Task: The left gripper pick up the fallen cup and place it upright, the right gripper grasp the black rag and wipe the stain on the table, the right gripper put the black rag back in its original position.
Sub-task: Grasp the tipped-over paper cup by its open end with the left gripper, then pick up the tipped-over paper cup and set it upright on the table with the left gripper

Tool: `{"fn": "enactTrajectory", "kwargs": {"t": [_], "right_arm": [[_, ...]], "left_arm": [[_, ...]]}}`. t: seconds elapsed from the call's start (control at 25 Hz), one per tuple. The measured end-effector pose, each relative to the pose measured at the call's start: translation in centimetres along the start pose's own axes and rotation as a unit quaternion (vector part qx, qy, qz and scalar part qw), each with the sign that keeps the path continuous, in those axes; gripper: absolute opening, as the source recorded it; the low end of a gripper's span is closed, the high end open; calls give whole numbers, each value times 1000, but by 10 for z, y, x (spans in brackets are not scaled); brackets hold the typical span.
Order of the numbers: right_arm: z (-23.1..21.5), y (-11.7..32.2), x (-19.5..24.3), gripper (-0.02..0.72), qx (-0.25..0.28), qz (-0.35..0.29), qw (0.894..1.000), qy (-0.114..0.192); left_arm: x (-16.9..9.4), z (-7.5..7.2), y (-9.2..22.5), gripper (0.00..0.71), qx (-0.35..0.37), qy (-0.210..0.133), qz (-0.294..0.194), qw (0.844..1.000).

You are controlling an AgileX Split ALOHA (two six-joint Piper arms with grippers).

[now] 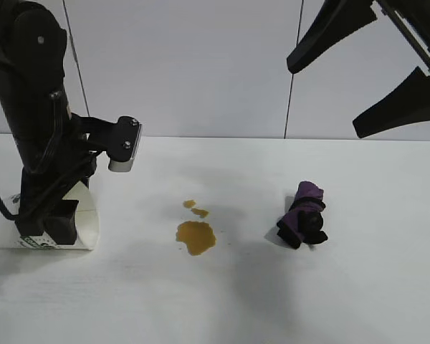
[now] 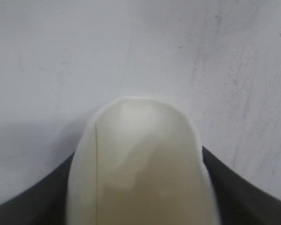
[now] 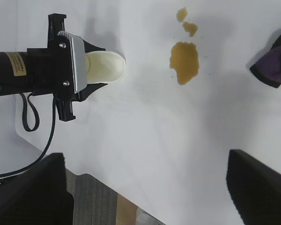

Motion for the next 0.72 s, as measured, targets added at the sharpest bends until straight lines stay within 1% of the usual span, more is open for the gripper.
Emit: {"fn": "enactTrajectory", "kwargs": {"t": [0.04,0.16,0.28,0.36,0.48,0.64,0.72], "right_arm": [[0,0,0,643,0,0,1000,0],[0,0,0,643,0,0,1000,0],[0,0,0,643,0,0,1000,0],[0,0,0,643,0,0,1000,0],[0,0,0,643,0,-1,1000,0],[0,0,0,643,0,-1,1000,0],[0,0,0,643,0,0,1000,0]], "left_arm": [[-2,1,0,457,-1,-4,-2,1000],[-12,7,-3,501,-4,-31,-16,999],[-28,14,-8,512,-18,-70,-45,996],[-41,20,-13,515,-33,-99,-71,992],[-58,27,-18,516,-53,-133,-103,984],[-72,30,-24,516,-86,-151,-141,975],[-76,33,-30,516,-119,-159,-172,965]]}}
Point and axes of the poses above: a point on each arm's last joint axis where the gripper is mounted, x pointing out along that axis toward the gripper, z along the wrist's bending axis when the last joint is at zero, y = z × x, the point moved 4 cm from there along x, pointing out along that axis toward the gripper, and after that the axes turned 3 degrees about x, right-handed, at the moved point
